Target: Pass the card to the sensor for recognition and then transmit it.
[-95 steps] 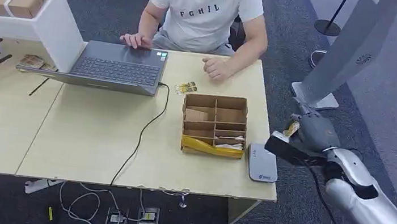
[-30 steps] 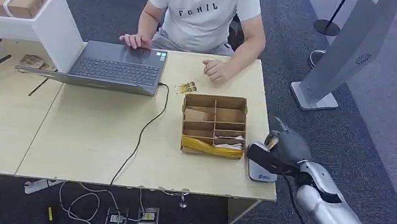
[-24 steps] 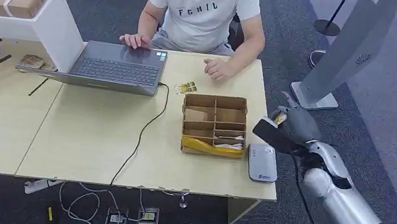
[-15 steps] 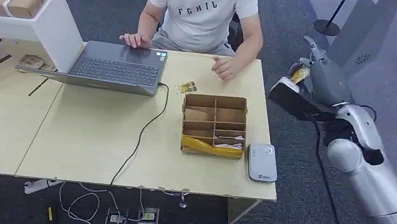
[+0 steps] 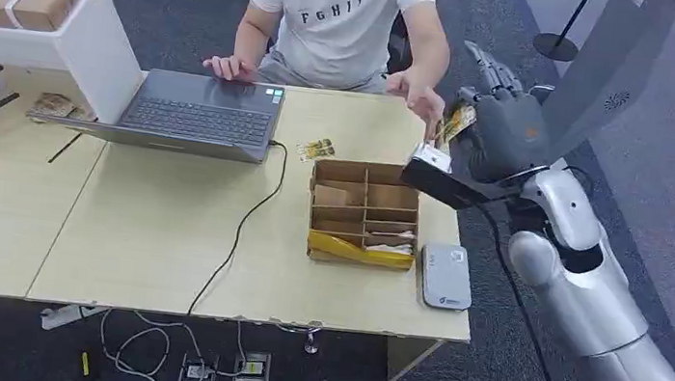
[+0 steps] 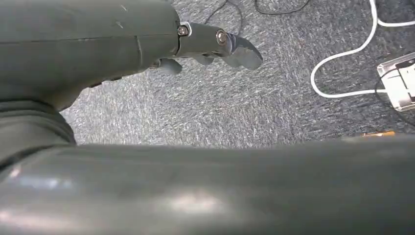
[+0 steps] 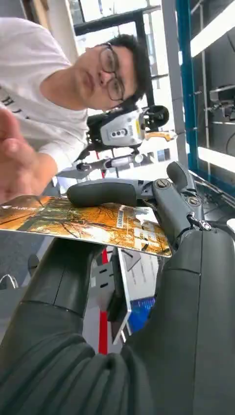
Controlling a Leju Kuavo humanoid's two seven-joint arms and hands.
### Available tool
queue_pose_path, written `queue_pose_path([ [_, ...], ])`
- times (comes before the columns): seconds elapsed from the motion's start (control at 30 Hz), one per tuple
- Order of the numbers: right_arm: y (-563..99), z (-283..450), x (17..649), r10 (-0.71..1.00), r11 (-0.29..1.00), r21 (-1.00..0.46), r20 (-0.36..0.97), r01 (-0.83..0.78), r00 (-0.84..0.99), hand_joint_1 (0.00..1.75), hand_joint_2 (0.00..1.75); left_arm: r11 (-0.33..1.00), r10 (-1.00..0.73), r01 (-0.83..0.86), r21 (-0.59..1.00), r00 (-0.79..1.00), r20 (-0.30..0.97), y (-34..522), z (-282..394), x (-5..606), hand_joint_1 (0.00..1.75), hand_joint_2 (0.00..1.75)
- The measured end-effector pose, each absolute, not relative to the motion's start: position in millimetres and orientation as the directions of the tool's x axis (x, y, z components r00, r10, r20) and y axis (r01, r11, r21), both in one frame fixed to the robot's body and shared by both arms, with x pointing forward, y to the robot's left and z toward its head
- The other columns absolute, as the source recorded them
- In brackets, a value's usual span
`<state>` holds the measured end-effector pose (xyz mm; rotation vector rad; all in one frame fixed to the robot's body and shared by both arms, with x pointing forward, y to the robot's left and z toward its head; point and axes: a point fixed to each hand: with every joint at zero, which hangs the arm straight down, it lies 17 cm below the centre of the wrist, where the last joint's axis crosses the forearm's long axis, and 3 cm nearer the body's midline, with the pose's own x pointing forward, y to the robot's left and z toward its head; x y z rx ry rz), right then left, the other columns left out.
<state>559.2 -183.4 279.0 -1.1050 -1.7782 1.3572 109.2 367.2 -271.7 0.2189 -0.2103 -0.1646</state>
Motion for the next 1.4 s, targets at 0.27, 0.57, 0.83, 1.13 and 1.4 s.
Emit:
queue_pose_path([
  [0.27,-165.4,265.2,561.2,0.886,0.139,-0.967,0.026,0.212,-0.462,1.75,1.75,0.962,-0.184,0.139,0.234,0.965,0.187,366.0,-272.0,108.9,0.00,0.00],
  [0.57,-165.3,242.5,567.9,0.895,0.153,-0.974,0.065,0.166,-0.441,1.75,1.75,0.963,-0.183,0.137,0.230,0.965,0.188,363.0,-272.3,109.0,0.00,0.00],
  [0.83,-167.1,224.9,571.6,0.900,0.145,-0.980,0.076,0.133,-0.428,0.00,1.75,0.964,-0.179,0.134,0.229,0.966,0.188,362.8,-272.3,108.9,0.00,0.00],
  [1.13,-164.7,199.9,571.2,0.903,0.158,-0.986,0.124,0.049,-0.411,0.00,1.75,0.966,-0.169,0.124,0.227,0.967,0.189,362.5,-272.3,108.9,0.00,0.00],
  [1.4,-196.7,159.0,557.2,0.937,0.240,-0.962,0.265,-0.130,-0.229,0.00,1.75,0.968,-0.158,0.117,0.223,0.972,0.174,361.7,-273.3,104.2,0.00,0.00],
])
